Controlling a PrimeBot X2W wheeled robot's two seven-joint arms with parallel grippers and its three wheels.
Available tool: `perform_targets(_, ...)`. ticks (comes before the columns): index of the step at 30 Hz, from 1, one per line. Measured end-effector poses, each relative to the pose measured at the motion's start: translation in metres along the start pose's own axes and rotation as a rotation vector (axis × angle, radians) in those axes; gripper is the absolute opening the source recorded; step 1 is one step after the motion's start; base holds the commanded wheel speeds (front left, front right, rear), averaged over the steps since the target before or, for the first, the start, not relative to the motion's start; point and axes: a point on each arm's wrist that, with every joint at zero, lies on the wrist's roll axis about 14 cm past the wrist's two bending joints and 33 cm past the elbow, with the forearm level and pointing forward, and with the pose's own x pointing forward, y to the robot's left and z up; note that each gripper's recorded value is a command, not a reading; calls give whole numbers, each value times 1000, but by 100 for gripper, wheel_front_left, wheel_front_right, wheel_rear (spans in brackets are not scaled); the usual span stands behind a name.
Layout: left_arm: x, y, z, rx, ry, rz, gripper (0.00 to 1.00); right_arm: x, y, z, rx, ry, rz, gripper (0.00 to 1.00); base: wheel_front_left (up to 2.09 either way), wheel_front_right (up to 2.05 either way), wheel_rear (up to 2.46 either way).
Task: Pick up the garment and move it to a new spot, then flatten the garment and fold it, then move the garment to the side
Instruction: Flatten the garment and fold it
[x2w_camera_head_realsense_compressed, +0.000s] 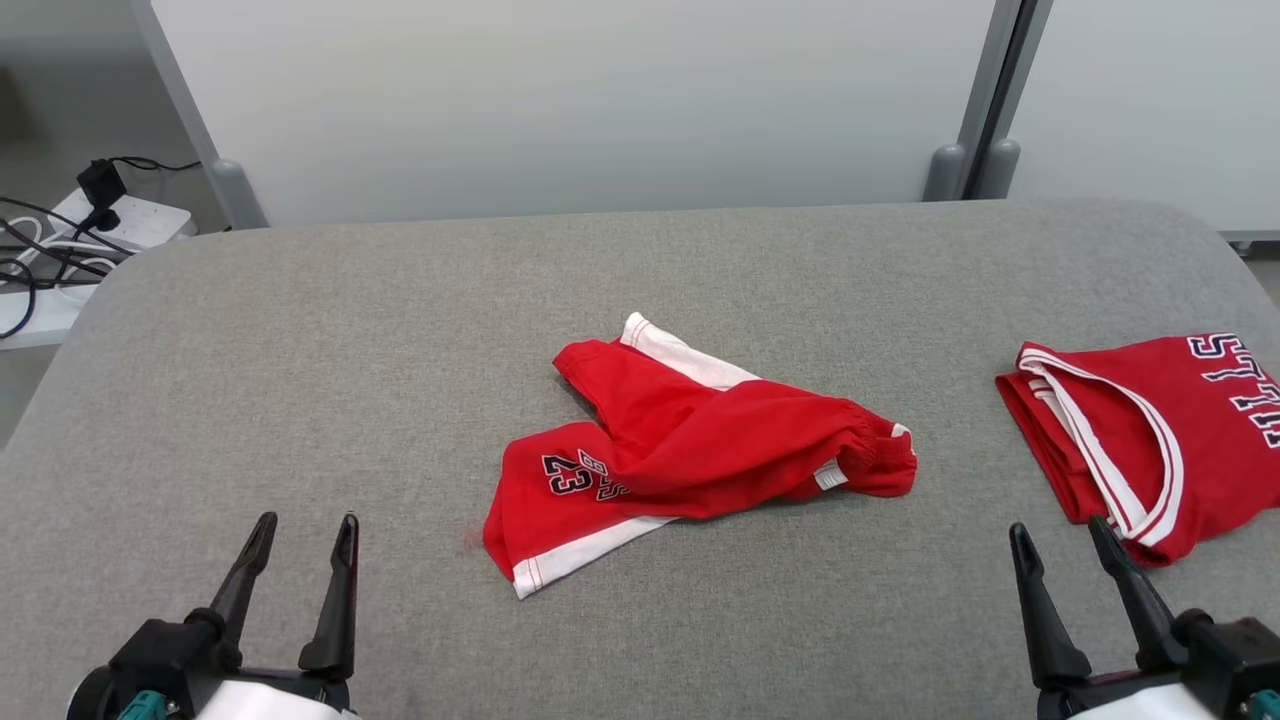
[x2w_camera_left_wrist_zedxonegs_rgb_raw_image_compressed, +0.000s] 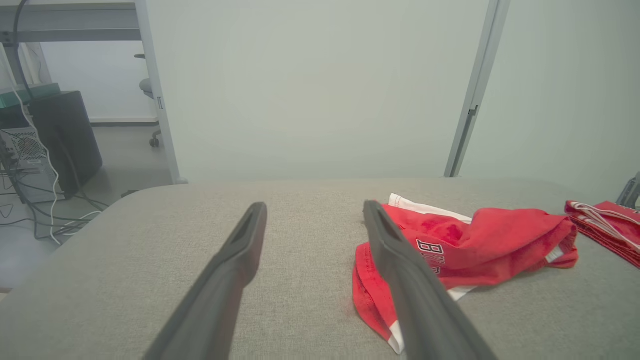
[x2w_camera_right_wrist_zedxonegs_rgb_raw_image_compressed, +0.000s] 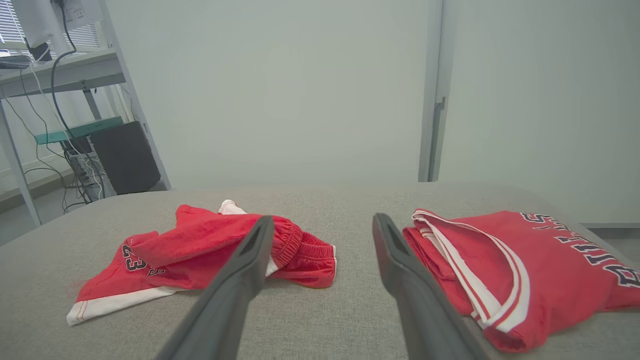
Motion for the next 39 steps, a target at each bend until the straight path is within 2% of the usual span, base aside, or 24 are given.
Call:
perform_targets(9, -17, 12, -1, 13, 5, 39, 100, -18, 7, -10, 18, 24, -20, 100, 0, 0, 0)
perform_targets(32, -17, 16, -2, 13, 7, 49, 100, -16, 15, -13, 34, 31, -6, 100, 0, 0, 0)
perform_targets(36, -16, 11, -3, 10, 11, 36, 100, -15, 15, -14, 35, 35, -4, 100, 0, 0, 0)
perform_targets(39, -13, -7, -14, -6, 75, -33, 100, -12, 20, -24, 51, 72, 10, 100, 0, 0, 0)
